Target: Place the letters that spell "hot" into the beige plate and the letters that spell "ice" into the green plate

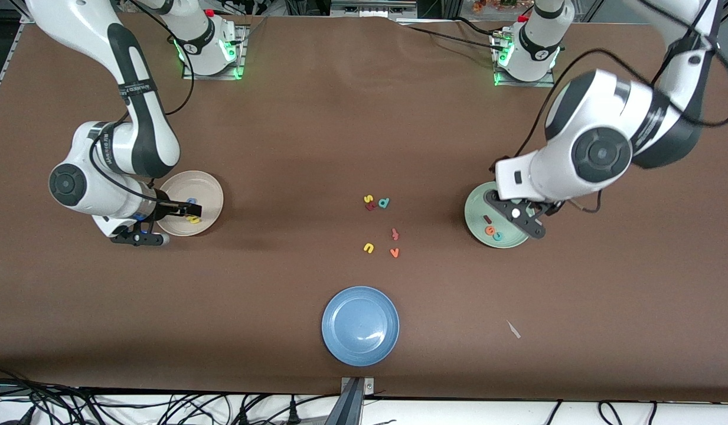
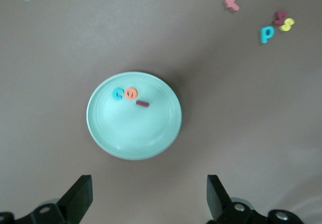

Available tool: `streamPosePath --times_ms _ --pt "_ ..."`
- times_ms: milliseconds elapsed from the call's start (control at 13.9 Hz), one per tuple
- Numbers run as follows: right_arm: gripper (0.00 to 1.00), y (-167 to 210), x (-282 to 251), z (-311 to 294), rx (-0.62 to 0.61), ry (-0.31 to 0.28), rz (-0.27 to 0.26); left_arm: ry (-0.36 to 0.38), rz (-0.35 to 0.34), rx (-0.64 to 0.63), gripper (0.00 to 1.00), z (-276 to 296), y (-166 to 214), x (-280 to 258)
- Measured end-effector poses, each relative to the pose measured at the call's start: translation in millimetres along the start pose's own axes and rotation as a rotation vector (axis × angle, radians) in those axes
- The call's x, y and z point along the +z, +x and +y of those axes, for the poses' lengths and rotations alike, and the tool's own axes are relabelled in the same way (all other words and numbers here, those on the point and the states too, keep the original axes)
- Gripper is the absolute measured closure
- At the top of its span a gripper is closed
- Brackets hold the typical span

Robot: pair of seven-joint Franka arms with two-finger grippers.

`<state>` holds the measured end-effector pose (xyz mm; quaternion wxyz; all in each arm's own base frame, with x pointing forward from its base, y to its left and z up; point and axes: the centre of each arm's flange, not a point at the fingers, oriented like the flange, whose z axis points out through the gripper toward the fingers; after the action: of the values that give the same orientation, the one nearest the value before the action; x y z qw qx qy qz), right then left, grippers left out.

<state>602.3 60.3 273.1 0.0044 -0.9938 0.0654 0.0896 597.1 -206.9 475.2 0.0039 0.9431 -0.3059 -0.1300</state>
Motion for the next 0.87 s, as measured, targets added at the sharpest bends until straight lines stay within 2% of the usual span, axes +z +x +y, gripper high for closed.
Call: streamPosePath --times_ms 144,288,505,721,865 --pt "0.0 -5 -5 -24 0.063 -0.099 -0.002 0.011 -0.005 -0.044 0.0 9 -16 -28" --pt "0.0 -4 -28 -38 0.097 -0.149 -0.012 0.018 0.009 -0.068 0.0 11 -30 -50" --pt "0.0 2 -86 -11 0.118 -0.131 0.009 0.002 0.043 -0.129 0.0 -1 -57 -76" --pt "0.0 -5 -135 30 0.024 -0.122 0.048 0.027 0.083 -0.201 0.0 -22 -86 -97" --pt "0.0 -17 -163 49 -0.044 -0.114 0.053 0.066 0.173 -0.251 0.0 -38 -102 -107"
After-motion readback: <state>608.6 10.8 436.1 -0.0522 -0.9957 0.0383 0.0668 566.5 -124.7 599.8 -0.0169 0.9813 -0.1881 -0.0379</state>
